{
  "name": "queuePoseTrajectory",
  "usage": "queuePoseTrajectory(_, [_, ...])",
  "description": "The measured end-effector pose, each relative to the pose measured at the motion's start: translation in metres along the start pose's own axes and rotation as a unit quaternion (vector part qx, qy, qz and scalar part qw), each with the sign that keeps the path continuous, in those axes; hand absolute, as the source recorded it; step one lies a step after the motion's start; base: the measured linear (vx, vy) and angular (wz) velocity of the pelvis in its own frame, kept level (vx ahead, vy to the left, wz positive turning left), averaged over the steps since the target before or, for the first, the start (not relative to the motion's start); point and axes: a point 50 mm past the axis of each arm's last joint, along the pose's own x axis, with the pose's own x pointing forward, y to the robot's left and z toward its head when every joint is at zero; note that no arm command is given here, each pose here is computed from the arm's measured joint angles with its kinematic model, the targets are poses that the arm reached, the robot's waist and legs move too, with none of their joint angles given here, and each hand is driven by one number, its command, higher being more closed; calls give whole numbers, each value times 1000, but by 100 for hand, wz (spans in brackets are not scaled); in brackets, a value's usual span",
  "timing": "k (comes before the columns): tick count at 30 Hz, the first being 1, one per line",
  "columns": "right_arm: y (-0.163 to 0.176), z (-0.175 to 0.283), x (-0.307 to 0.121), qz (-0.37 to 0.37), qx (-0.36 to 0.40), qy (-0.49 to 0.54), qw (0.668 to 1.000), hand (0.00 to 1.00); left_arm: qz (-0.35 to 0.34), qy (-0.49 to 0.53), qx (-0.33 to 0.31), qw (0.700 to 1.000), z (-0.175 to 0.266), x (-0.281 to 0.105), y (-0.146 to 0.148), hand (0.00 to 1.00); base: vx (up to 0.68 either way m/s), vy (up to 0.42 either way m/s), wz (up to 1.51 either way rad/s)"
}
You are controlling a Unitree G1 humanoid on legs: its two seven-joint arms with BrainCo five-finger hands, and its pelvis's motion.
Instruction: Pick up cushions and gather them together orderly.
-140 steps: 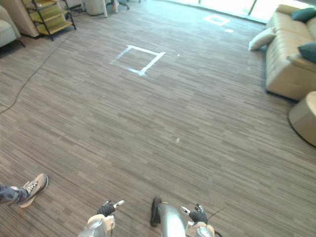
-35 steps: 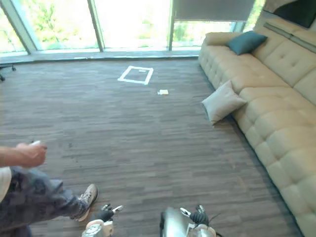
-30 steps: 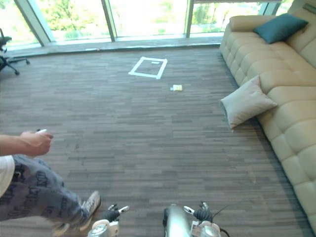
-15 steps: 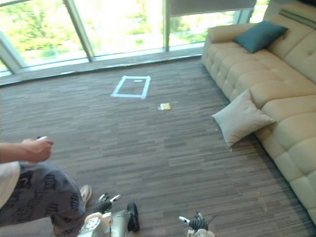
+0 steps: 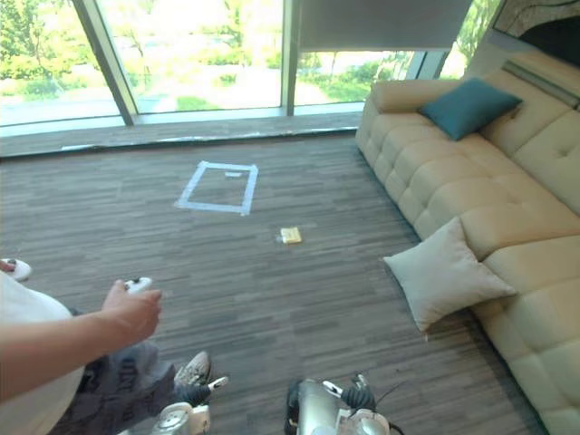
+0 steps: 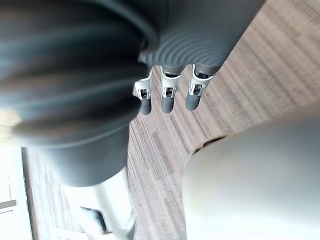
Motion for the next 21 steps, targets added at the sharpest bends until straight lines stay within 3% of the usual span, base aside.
queuePoseTrajectory(9, [-2,6,3,-3,-17,-1,1000,0,12,-48,-6,999,19,0,8,0,414,-75,-73])
queuePoseTrajectory(18, [-4,-15,-4,-10,-24,32,999,0,14,-62,-24,998,22,0,8,0,505,284,-114])
queuePoseTrajectory(21, [19,-25,-8,23,-23,49,998,0,27,-50,-11,998,18,0,19,0,583,374,-96])
